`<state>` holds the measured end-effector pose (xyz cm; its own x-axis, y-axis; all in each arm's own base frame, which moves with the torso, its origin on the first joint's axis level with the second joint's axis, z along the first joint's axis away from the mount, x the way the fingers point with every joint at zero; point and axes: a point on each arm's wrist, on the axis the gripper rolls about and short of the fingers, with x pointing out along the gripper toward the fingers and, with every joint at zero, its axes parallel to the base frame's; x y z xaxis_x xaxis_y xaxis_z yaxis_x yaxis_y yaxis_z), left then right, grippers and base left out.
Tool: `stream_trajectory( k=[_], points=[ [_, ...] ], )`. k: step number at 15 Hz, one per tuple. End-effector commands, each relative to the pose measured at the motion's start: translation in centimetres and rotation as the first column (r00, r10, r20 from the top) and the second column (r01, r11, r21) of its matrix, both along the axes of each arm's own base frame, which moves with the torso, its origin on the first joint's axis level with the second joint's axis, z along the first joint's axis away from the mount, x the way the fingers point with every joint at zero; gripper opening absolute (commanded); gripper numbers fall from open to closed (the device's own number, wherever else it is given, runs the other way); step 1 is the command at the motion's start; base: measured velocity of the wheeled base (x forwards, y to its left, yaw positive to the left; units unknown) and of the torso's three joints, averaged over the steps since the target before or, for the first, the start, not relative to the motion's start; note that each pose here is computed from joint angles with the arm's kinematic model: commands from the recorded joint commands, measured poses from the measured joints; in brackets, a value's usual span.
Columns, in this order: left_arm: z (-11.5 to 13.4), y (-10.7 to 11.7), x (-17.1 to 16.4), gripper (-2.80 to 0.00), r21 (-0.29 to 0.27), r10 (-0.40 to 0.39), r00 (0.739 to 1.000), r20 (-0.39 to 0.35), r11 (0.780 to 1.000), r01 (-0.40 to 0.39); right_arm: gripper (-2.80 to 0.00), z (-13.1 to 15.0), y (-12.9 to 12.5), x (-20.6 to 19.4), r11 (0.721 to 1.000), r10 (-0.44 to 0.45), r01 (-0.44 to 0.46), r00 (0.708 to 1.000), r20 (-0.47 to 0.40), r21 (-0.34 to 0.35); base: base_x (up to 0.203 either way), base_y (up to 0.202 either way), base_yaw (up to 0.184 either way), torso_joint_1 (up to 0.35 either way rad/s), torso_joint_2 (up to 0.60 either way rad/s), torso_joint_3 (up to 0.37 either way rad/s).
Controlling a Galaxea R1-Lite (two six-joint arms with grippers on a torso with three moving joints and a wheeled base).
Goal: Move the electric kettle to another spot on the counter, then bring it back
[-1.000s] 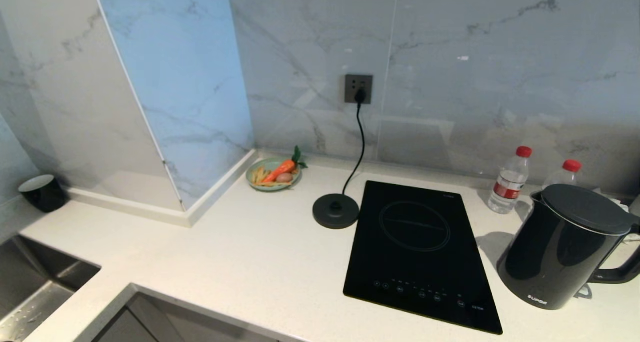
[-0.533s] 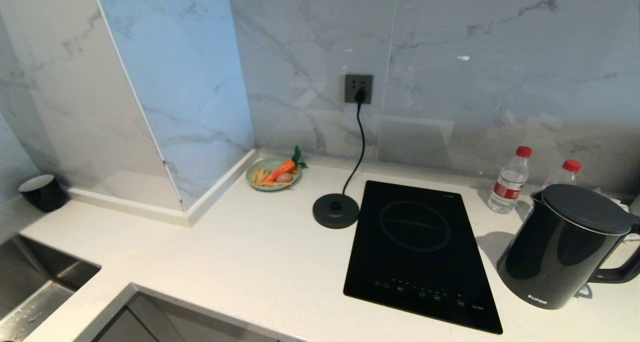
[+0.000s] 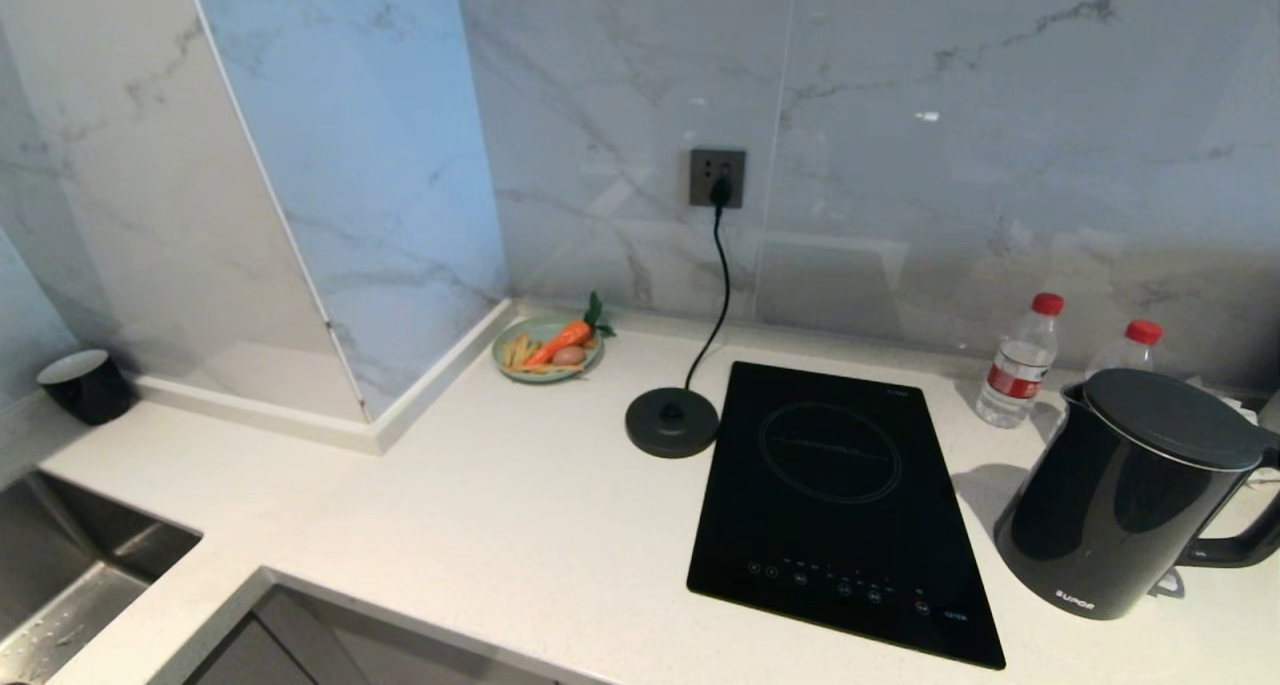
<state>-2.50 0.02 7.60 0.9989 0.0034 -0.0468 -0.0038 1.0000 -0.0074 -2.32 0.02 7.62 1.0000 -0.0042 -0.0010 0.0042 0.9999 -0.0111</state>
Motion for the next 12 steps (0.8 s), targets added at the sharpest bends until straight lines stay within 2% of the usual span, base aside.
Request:
stream_trajectory(
  k=[1,8,9,12],
  points=[
    [-0.01,0.0,0.01,-2.8,0.0,0.0,1.0,-0.002,1.0,0.0,0.0,-0.01,0.0,0.0,1.0,0.001,-0.001,1.0,-0.001,-0.001,0.0,0.0,0.0,0.0,0.0,0.0],
    [-0.01,0.0,0.0,-2.8,0.0,0.001,1.0,-0.001,1.0,-0.001,0.0,-0.01,0.0,0.0,1.0,0.001,-0.001,1.0,-0.001,-0.001,0.0,0.0,0.0,0.0,0.0,0.0],
    [-0.01,0.0,0.0,-2.8,0.0,0.001,1.0,-0.001,1.0,-0.001,-2.8,-0.01,0.0,0.0,1.0,0.0,0.0,1.0,-0.001,-0.001,0.0,0.0,0.0,0.0,0.0,0.0],
    [-0.01,0.0,0.0,-2.8,0.0,0.001,1.0,-0.001,1.0,-0.001,-2.8,-0.01,0.0,0.0,1.0,0.001,-0.001,1.0,-0.001,-0.001,0.0,0.0,0.0,0.0,0.0,0.0]
  ],
)
